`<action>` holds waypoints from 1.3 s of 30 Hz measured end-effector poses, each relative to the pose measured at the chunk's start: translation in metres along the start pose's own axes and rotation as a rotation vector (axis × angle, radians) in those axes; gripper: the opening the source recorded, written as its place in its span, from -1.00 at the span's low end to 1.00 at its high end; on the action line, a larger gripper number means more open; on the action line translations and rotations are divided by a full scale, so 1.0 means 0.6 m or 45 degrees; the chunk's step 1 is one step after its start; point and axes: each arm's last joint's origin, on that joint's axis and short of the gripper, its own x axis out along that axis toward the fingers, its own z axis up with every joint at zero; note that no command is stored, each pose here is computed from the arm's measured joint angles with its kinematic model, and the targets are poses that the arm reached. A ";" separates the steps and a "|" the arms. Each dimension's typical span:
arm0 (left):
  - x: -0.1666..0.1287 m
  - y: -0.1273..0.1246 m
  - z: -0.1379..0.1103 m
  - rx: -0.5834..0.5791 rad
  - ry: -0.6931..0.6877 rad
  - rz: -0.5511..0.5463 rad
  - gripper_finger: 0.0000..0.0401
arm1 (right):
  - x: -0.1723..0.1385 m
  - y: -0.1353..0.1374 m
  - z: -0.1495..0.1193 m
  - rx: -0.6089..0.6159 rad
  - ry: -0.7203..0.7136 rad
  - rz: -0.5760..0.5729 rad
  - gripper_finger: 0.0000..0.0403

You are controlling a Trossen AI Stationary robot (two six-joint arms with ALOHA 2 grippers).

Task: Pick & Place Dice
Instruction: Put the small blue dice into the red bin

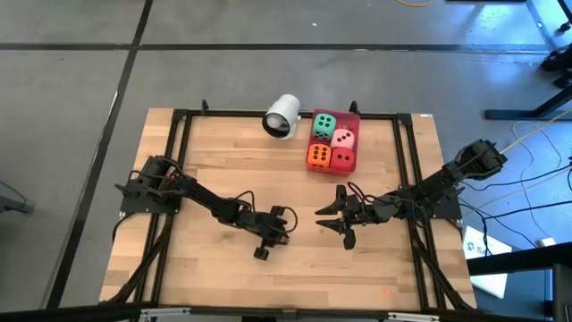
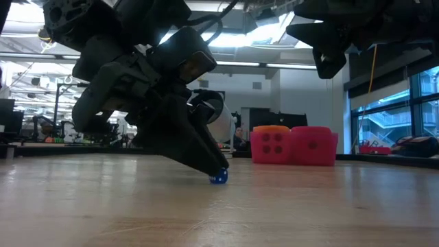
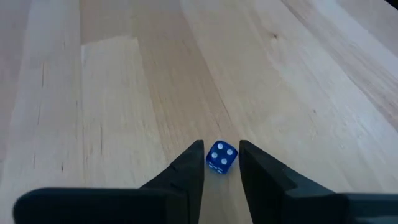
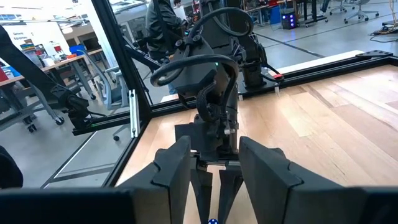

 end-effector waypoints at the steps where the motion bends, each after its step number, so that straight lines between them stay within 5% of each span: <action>1: 0.000 0.000 0.000 0.000 0.000 0.000 -0.52 | 0.000 0.000 0.000 0.000 0.000 0.000 -0.31; 20: 0.012 0.004 -0.011 -0.043 0.010 0.002 -0.33 | 0.000 0.000 0.000 0.000 0.000 0.000 -0.31; 39: 0.012 0.004 -0.013 -0.040 0.023 -0.002 -0.76 | 0.000 0.000 0.000 0.000 0.001 0.000 -0.31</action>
